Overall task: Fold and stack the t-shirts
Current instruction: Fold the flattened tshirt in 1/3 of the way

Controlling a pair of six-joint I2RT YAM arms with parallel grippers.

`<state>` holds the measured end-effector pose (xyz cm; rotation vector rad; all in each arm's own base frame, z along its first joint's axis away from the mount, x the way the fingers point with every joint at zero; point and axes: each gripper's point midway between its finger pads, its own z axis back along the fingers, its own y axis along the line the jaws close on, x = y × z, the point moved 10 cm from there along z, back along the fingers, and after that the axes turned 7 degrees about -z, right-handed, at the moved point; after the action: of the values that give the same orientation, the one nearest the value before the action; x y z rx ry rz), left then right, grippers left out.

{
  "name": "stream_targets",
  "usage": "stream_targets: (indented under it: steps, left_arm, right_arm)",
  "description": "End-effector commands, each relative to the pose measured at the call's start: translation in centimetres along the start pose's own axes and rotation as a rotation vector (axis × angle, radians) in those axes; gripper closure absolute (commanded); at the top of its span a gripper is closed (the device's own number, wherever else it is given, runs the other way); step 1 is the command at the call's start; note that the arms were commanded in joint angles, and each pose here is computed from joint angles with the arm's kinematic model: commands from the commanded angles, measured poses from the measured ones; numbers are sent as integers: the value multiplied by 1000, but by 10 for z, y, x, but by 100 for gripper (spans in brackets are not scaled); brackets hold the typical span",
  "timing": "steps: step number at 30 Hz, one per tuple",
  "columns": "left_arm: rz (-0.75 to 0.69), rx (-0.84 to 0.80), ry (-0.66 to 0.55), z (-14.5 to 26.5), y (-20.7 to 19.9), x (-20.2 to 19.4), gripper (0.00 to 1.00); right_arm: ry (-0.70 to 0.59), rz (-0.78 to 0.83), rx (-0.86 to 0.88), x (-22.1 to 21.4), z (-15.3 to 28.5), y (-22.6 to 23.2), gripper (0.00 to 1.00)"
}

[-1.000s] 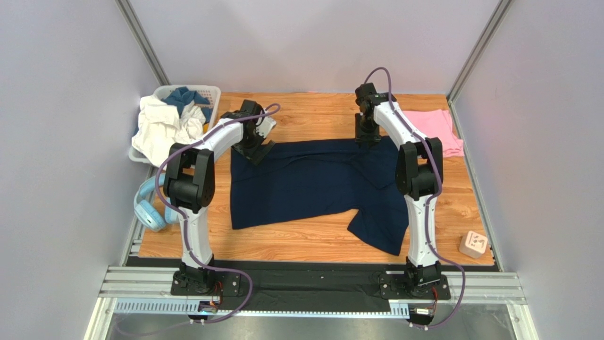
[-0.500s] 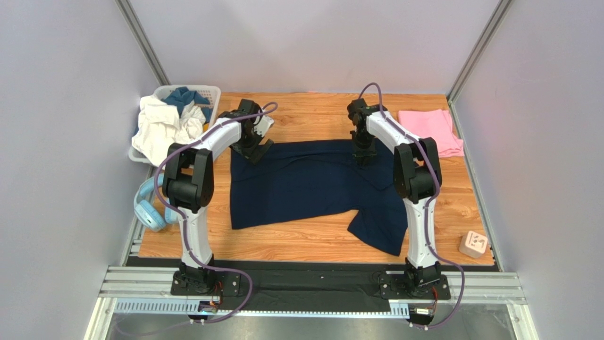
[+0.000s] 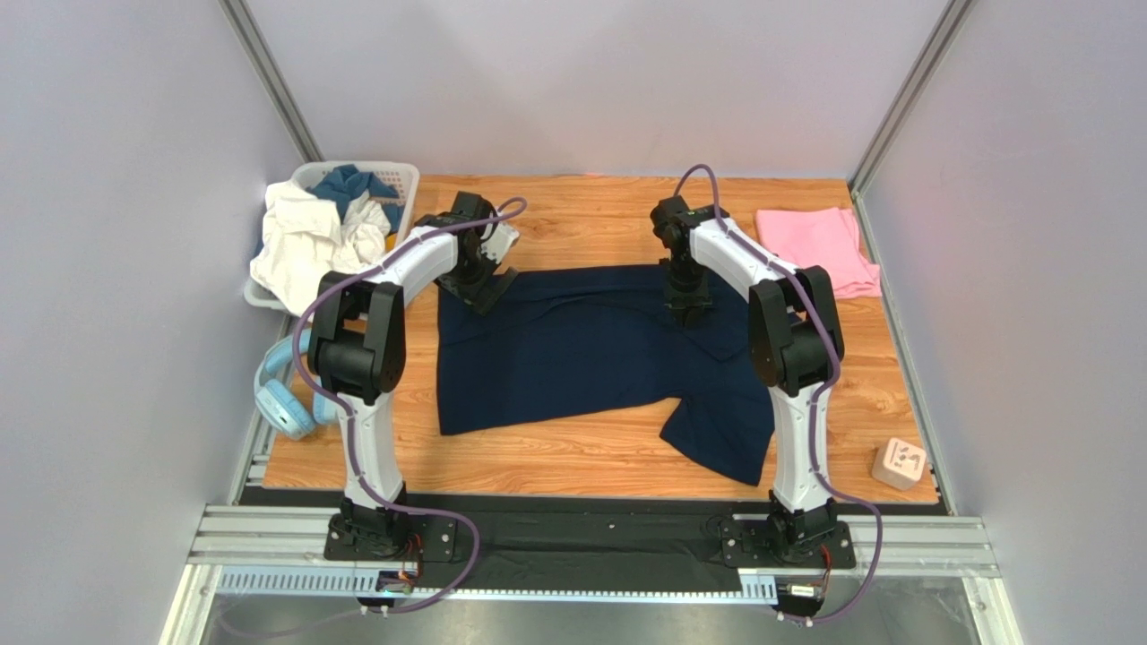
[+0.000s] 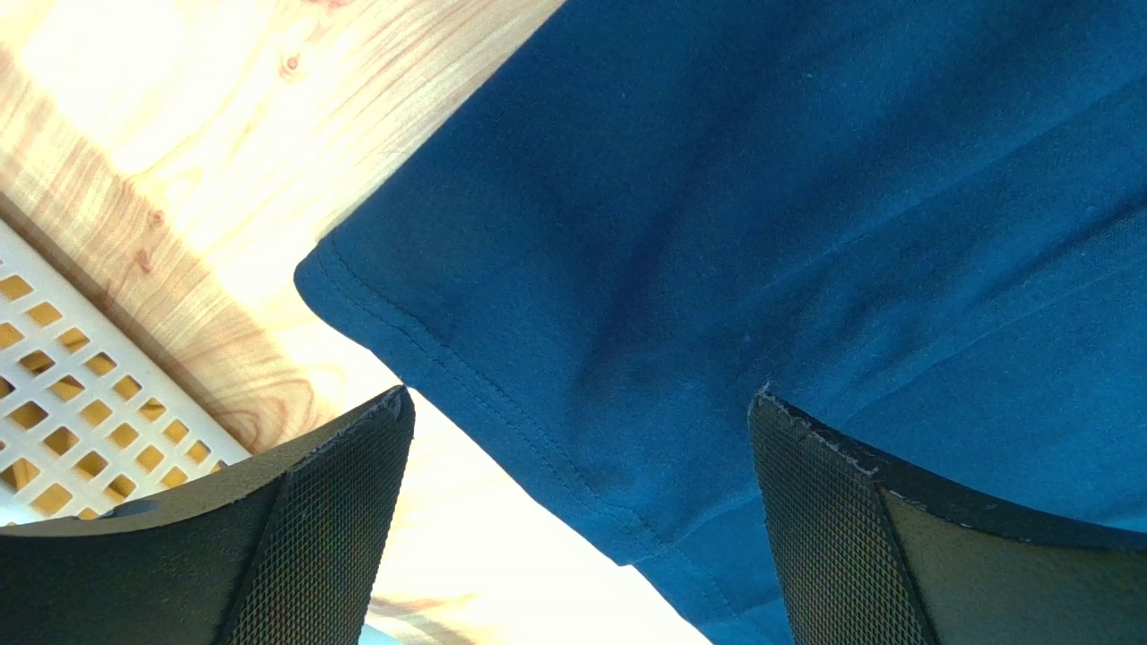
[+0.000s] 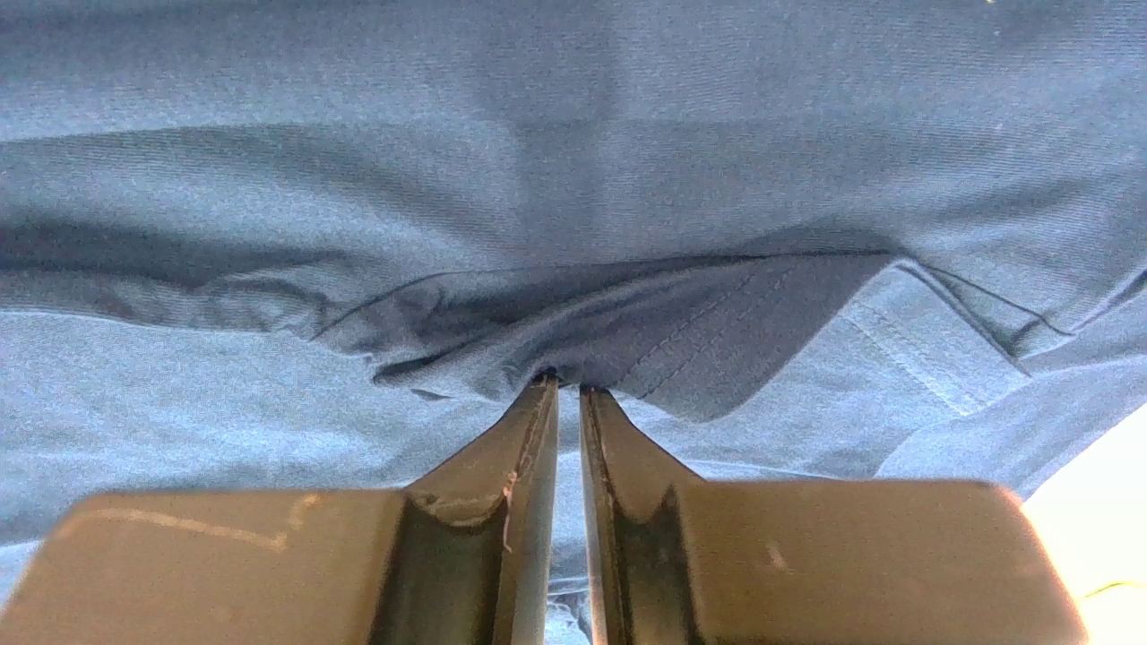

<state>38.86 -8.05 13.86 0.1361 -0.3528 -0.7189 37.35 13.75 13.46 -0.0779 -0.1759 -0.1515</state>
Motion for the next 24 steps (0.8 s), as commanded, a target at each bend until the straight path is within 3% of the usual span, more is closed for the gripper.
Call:
stream_targets:
  steps: [1,10,17,24]
  left_arm:
    - [22,26,-68,19,3,4,0]
    - [16,26,-60,15,1,-1,0]
    - [16,27,-49,8,0,-3,0]
    - [20,16,-49,5,-2,-3,1]
  right_arm:
    - [-56,-23,-12,4,13,-1,84]
    - [-50,-18,0,10,5,4,100]
    - [-91,-31,60,6,36,4,100]
    - [-120,-2,103,-30,64,8,100]
